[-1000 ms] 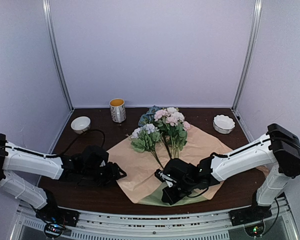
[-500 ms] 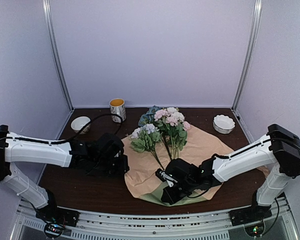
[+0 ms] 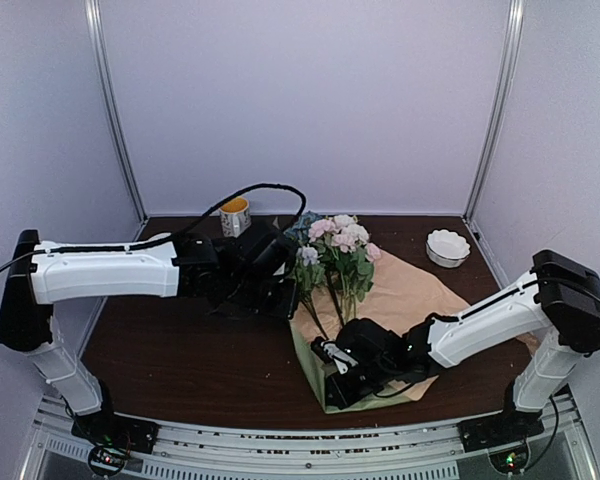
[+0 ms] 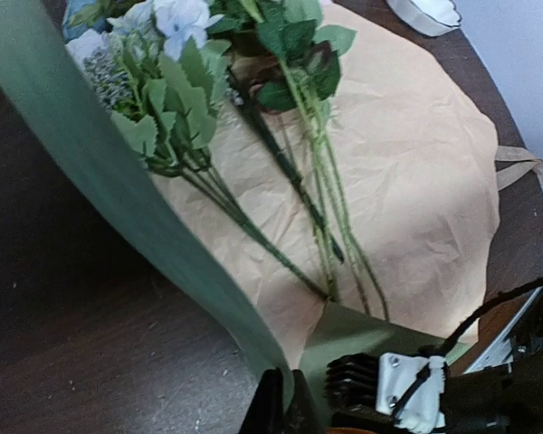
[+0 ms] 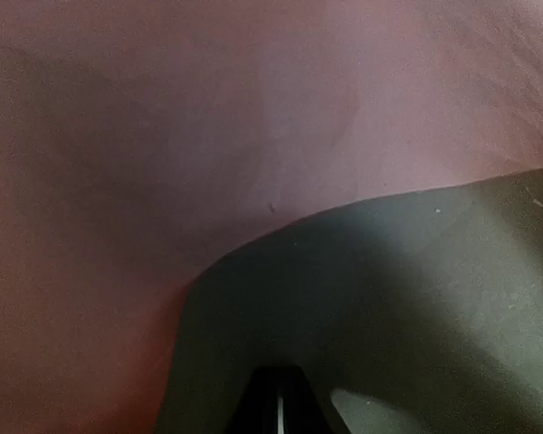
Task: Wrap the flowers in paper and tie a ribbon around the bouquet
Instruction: Fold the one-fourth-folded wrapping paper at the center of the board.
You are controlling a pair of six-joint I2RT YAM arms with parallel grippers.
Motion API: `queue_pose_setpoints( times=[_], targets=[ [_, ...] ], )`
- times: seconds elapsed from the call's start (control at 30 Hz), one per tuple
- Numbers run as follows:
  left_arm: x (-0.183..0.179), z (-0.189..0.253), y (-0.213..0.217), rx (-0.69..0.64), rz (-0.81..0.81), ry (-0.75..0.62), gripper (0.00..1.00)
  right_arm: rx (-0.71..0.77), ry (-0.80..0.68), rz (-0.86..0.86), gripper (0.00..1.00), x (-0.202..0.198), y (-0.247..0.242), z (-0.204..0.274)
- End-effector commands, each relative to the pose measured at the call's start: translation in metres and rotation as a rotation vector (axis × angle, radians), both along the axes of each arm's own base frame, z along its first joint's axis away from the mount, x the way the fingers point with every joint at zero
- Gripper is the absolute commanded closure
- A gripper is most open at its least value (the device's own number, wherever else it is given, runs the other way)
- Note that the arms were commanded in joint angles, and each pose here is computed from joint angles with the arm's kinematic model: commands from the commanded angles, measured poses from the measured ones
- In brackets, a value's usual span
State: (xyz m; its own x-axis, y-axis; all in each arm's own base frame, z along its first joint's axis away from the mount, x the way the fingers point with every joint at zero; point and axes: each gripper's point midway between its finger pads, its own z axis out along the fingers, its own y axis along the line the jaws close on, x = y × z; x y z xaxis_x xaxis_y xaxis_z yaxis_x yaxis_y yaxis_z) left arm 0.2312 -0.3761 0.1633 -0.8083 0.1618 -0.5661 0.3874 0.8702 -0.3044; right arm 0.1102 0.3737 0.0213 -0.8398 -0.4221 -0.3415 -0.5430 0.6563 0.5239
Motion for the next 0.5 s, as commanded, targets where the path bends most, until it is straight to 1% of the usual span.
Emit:
queue_pose_setpoints(
  times=[0.0, 0.17, 0.37, 0.47],
  targets=[
    [0.006, 0.011, -0.033, -0.009, -0.12, -0.037, 1.0, -0.03, 0.038, -0.001, 0.94, -0.009, -0.014, -0.017],
    [0.019, -0.001, -0.059, -0.005, -0.159, -0.021, 1.0, 0.03, 0.026, -0.013, 0.95, -0.009, -0.013, -0.008],
    [0.039, -0.025, -0.061, 0.029, -0.131, 0.005, 1.0, 0.116, -0.022, -0.061, 0.93, -0.002, -0.014, 0.017],
    [0.045, -0.036, -0.062, 0.042, -0.124, 0.012, 1.0, 0.128, -0.068, -0.095, 0.88, 0.006, -0.02, 0.028]
  ],
)
